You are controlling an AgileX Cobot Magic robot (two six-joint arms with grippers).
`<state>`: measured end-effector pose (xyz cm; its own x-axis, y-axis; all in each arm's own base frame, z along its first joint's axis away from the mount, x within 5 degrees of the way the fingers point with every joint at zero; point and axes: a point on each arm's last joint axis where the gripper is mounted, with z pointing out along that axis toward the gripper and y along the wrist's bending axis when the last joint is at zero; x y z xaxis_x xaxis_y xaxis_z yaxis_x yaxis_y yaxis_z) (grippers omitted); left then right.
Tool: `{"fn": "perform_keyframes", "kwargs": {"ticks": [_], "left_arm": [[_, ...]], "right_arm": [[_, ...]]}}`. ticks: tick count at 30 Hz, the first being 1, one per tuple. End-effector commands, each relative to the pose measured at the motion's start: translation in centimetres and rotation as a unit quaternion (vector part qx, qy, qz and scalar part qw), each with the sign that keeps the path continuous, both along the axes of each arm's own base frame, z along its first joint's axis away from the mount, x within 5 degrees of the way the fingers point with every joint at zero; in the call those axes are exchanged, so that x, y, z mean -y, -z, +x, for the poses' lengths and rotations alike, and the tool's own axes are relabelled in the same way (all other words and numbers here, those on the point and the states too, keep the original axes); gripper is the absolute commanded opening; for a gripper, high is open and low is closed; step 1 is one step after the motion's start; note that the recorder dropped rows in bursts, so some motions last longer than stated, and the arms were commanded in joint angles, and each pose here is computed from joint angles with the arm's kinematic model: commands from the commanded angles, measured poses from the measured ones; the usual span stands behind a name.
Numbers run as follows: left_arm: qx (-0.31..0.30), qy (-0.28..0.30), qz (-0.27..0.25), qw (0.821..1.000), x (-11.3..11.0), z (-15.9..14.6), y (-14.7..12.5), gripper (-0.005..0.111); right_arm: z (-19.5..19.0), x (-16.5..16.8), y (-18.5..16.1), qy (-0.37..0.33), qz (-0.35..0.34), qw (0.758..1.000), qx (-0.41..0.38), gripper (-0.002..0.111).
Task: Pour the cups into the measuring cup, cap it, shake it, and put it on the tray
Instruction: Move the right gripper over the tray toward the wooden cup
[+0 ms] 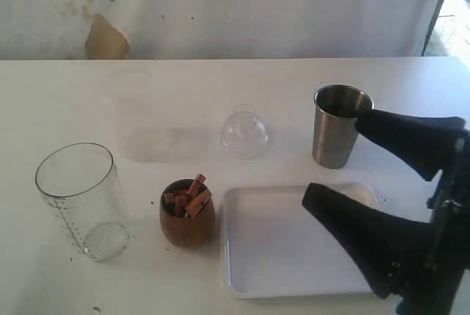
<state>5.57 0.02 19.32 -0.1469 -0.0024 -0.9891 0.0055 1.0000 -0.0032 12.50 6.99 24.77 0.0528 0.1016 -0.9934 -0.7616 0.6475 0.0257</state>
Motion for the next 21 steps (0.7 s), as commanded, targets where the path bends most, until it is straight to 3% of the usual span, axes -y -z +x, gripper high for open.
{"fn": "perform_keyframes", "kwargs": {"ticks": [1, 7, 14, 21], "left_arm": [[0.001, 0.001, -0.001, 1.0, 0.0, 0.0, 0.1, 0.0], [0.001, 0.001, -0.001, 1.0, 0.0, 0.0, 0.1, 0.0], [0.001, 0.001, -0.001, 1.0, 0.0, 0.0, 0.1, 0.0], [0.001, 0.001, -0.001, 1.0, 0.0, 0.0, 0.1, 0.0]], "right_arm": [[1.8, -0.1, 1.2, -0.009, -0.01, 0.999, -0.042, 0.105], [3.7, -1.0, 2.5, -0.048, -0.011, 0.996, -0.077, 0.105], [6.1, -3.1, 4.5, -0.087, -0.112, 0.989, -0.035, 0.105], [10.4, -5.3, 6.9, -0.098, -0.104, 0.986, -0.083, 0.105]]}}
